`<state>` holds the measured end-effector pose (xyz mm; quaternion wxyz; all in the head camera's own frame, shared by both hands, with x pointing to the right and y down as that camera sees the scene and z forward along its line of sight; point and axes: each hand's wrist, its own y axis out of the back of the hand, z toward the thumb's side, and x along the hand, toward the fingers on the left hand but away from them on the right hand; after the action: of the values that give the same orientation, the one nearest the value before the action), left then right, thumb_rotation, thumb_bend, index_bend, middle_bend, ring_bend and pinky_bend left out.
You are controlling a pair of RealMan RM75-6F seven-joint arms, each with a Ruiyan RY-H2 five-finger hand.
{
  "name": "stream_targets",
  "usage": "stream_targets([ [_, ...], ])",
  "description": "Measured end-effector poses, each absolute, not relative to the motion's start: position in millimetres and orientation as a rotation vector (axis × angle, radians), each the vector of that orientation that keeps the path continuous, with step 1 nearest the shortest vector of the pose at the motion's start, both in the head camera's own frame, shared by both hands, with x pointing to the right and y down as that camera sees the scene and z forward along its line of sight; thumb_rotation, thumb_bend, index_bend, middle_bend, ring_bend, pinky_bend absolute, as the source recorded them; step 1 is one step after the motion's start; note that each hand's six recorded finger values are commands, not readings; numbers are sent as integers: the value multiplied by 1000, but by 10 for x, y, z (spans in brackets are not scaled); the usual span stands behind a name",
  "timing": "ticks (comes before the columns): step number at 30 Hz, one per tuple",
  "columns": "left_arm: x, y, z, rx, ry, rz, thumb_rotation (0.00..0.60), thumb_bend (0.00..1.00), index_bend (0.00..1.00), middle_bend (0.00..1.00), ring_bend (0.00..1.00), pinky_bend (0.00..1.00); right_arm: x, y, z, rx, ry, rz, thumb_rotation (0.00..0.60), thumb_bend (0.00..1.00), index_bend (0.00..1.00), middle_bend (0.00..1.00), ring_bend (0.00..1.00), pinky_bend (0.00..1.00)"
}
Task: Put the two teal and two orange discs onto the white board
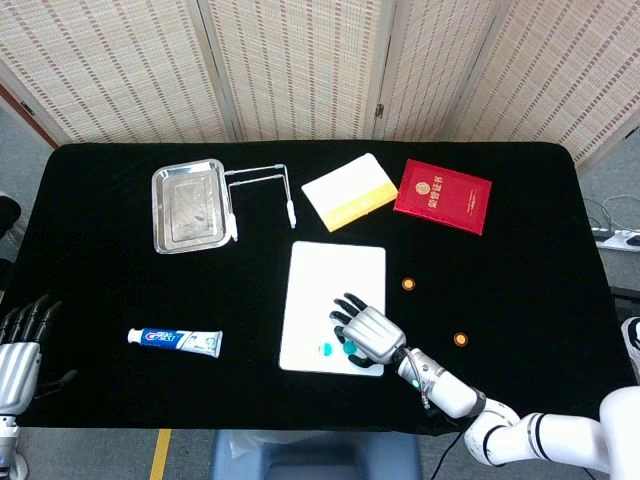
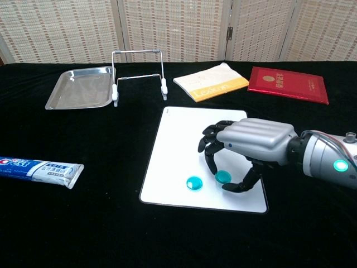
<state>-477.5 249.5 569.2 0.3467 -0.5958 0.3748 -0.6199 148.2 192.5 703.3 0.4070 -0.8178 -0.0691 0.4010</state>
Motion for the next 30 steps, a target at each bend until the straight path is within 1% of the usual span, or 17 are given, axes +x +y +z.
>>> stream_targets([
  [7,-4773,2489,5705,-1549,972,-1604,600,148,0,0,0,0,1471,1963,7044,-2053,-161,1004,531,410,525,208,29,0],
  [9,-4778,2490,5708,-1548,973,-1606,600,148,0,0,0,0,1469,1970,7044,-2051,-158,1002,532,410,500,203,31,0],
  [14,-4785,2495,5716,-1549,976,-1607,600,148,0,0,0,0,1485,2002,7044,-2044,-141,1002,530,410,399,189,16,0],
  [20,-4783,2490,5731,-1552,971,-1608,600,149,0,0,0,0,1527,2007,7008,-2026,-143,1001,530,410,337,181,13,0],
  [25,-4770,2473,5724,-1554,970,-1600,600,148,0,0,0,0,1626,1930,6926,-2002,-206,1008,531,409,340,181,17,0],
  [28,-4762,2466,5738,-1557,964,-1602,600,149,0,0,0,0,1814,1840,6850,-1966,-279,1040,533,410,368,181,12,0],
  [30,-4741,2453,5751,-1562,959,-1598,600,148,0,0,0,0,2030,1789,6798,-1935,-333,1085,532,409,382,181,15,0],
])
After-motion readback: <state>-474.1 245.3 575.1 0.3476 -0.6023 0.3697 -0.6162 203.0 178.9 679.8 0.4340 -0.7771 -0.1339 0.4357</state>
